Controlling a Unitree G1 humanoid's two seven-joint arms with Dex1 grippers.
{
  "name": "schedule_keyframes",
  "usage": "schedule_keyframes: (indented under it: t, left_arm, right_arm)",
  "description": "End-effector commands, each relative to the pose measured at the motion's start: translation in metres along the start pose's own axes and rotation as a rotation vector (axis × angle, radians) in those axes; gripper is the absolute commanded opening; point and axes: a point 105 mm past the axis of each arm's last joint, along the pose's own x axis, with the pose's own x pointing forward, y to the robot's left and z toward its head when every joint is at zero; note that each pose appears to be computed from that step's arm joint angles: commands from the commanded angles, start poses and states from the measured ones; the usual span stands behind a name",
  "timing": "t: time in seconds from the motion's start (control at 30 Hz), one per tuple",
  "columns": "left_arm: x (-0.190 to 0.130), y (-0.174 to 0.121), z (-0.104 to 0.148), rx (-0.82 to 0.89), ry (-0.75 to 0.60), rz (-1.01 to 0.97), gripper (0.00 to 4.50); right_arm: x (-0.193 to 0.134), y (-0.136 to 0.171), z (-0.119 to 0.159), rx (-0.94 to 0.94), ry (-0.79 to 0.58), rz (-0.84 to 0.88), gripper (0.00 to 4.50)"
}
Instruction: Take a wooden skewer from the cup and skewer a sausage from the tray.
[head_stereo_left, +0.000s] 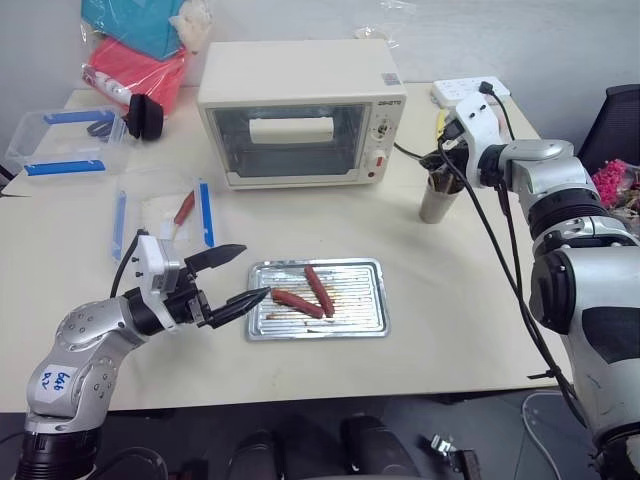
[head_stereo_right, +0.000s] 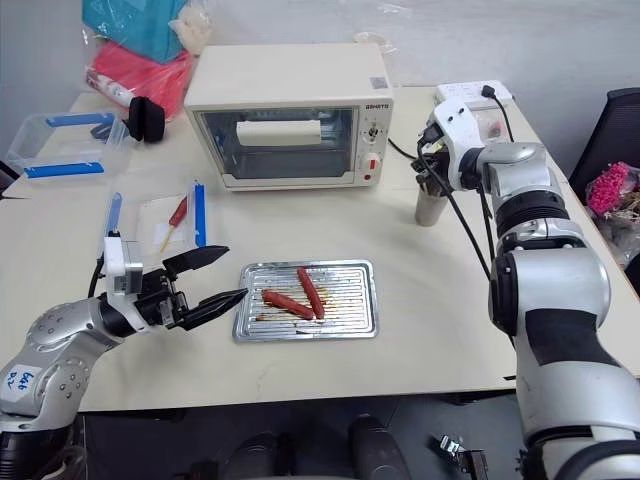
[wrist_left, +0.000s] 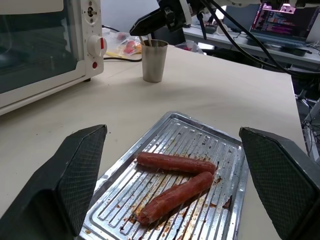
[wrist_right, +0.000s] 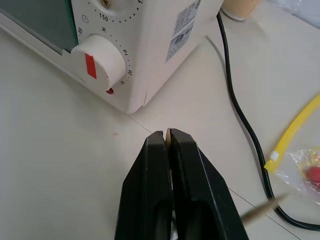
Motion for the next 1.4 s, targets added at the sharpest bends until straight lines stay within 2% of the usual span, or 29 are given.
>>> schedule_keyframes:
  t: [0.03, 0.2, 0.4, 0.53, 0.6, 0.7, 0.97, 1.23, 1.4]
  left_arm:
    - [0.001, -0.001, 0.01, 0.034, -0.039, -0.001, 4.5]
    - [0.003, -0.002, 0.007, 0.021, -0.044, -0.011, 4.5]
    - [0.011, 0.0, 0.005, 0.002, -0.069, -0.027, 4.5]
    - [0.018, 0.001, 0.009, -0.017, -0.109, -0.034, 4.5]
    - [0.022, 0.002, 0.012, -0.012, -0.129, -0.029, 4.5]
    - [0.03, 0.001, 0.017, 0.011, -0.168, -0.011, 4.5]
    - [0.079, 0.003, 0.033, 0.065, -0.344, 0.037, 4.5]
    - [0.125, 0.01, 0.034, 0.084, -0.449, 0.106, 4.5]
    - [0.143, 0.012, 0.056, 0.109, -0.554, 0.144, 4.5]
  right_arm:
    - [-0.019, -0.013, 0.04, 0.028, -0.118, -0.005, 0.03]
    - [-0.036, -0.017, 0.062, 0.068, -0.168, 0.048, 0.03]
    - [-0.07, -0.023, 0.109, 0.083, -0.285, 0.095, 0.03]
    - [-0.092, -0.019, 0.143, 0.187, -0.43, 0.171, 0.03]
    - [-0.095, -0.016, 0.149, 0.238, -0.472, 0.215, 0.03]
    - [-0.092, -0.008, 0.146, 0.316, -0.524, 0.293, 0.03]
    - [-0.074, 0.041, 0.109, 0.626, -0.606, 0.442, 0.03]
    - [-0.08, 0.067, 0.111, 0.873, -0.691, 0.485, 0.03]
    - [-0.082, 0.083, 0.106, 0.922, -0.676, 0.5, 0.03]
